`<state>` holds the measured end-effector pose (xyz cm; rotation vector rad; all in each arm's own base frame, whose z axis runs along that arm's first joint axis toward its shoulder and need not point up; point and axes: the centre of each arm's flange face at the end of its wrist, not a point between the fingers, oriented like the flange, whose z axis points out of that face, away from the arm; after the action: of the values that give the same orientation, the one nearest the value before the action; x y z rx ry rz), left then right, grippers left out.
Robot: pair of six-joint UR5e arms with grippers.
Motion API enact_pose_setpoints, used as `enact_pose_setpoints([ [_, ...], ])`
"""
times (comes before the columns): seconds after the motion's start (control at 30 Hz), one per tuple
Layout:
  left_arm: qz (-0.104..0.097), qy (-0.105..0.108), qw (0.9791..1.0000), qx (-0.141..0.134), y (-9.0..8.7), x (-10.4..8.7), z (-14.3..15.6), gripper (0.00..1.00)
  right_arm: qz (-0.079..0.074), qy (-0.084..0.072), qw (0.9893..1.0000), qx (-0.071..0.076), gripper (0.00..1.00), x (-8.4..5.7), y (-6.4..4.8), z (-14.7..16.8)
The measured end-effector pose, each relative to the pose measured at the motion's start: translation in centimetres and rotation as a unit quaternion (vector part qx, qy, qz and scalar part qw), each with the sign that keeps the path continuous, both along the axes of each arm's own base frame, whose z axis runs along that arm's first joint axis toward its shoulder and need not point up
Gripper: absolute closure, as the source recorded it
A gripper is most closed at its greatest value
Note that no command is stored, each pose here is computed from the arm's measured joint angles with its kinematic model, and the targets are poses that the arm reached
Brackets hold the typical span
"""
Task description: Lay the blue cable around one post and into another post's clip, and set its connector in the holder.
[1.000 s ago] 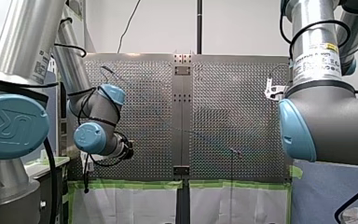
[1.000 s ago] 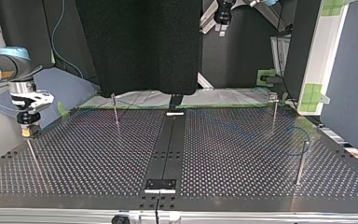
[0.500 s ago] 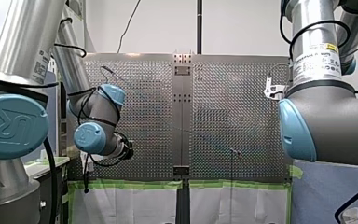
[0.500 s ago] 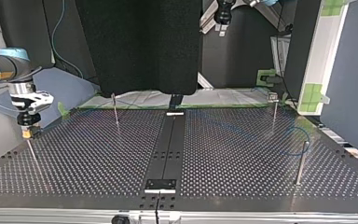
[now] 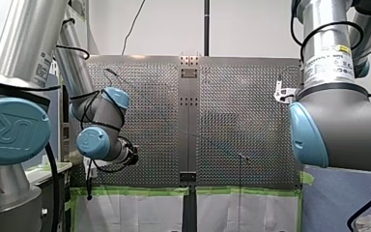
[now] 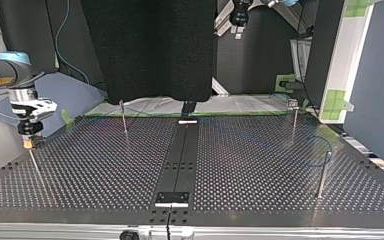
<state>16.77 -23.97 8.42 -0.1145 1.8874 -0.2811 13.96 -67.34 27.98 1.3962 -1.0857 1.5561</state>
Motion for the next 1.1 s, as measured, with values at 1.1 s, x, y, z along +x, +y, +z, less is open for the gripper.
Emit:
enact_pose_setpoints([
  [1.1,0.0,0.0,1.0,0.0,0.0,0.0,0.01,0.0,0.009,0.002,0.9999,-0.011,0.62,-0.04,-0.44,0.04],
])
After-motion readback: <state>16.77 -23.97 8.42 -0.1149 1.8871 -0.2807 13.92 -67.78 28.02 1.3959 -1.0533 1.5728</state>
